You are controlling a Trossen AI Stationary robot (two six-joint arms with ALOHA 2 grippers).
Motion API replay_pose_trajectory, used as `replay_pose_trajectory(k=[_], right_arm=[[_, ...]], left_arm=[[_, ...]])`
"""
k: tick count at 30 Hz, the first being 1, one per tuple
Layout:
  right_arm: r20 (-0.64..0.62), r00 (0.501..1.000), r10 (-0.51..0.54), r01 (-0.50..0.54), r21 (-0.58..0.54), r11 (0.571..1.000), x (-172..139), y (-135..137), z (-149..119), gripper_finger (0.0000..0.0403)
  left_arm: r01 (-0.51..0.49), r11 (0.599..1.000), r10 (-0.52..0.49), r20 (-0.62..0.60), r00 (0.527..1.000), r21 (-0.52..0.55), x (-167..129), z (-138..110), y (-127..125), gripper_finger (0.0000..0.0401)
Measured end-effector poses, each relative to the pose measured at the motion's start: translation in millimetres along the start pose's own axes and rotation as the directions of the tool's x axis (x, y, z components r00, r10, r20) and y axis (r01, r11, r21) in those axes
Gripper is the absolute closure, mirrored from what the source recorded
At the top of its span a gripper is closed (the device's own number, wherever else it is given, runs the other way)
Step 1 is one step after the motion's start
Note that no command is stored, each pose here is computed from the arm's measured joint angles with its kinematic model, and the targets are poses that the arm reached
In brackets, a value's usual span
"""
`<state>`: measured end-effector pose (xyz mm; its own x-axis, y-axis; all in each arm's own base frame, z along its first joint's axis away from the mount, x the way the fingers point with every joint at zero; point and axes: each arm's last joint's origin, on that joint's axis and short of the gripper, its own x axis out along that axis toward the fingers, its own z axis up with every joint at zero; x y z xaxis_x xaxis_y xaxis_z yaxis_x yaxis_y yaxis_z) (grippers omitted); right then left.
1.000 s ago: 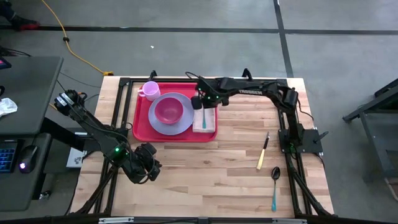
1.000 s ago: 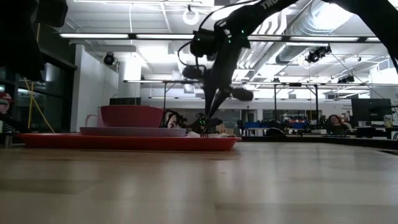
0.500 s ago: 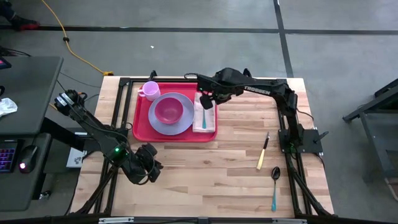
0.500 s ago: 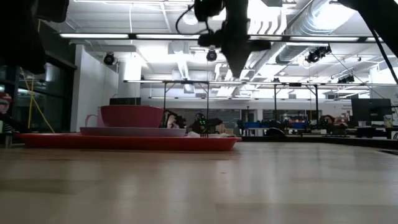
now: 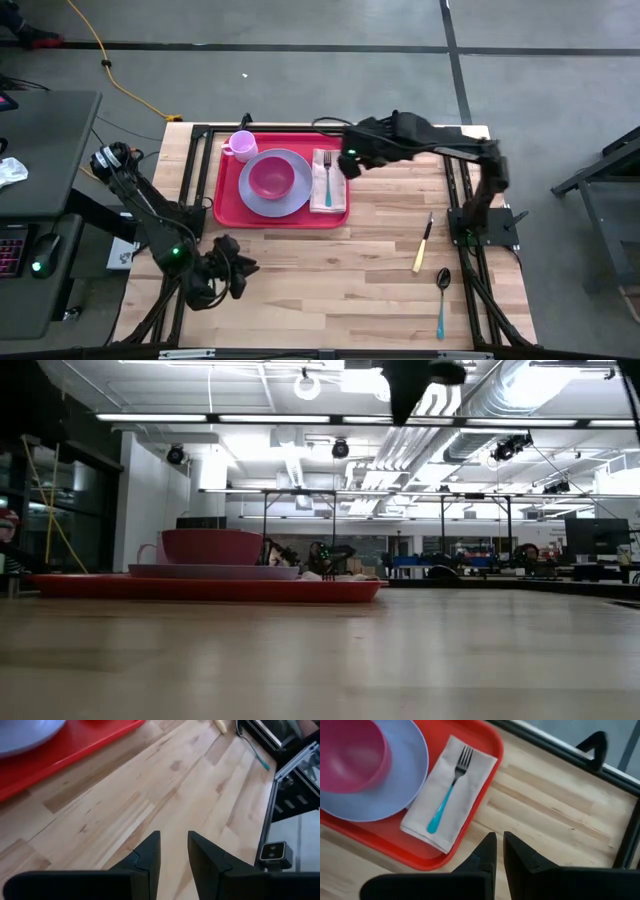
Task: Set up tray
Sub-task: Put the blue spoon on the brown napkin beside the blue fork on the red tray
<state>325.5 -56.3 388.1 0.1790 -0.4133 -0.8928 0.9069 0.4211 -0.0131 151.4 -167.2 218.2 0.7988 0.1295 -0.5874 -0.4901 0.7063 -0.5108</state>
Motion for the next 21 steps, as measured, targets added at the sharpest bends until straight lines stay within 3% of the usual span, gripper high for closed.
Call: replay_pose_trajectory(k=[10,21], right_arm=[[0.086,0.994,0.066,-0.075,0.106,0.992,-50,-54,-55,0.0391],[0.055,0.982,0.18,-0.188,0.195,0.963,-44,-99,-125,0.0391]], left_arm=[[-0.044,0.998,0.046,-0.065,0.997,0.037,13,19,4,0.0272],[0.0,0.994,0.003,-0.028,1.0,0.106,11,55,22,0.0272]])
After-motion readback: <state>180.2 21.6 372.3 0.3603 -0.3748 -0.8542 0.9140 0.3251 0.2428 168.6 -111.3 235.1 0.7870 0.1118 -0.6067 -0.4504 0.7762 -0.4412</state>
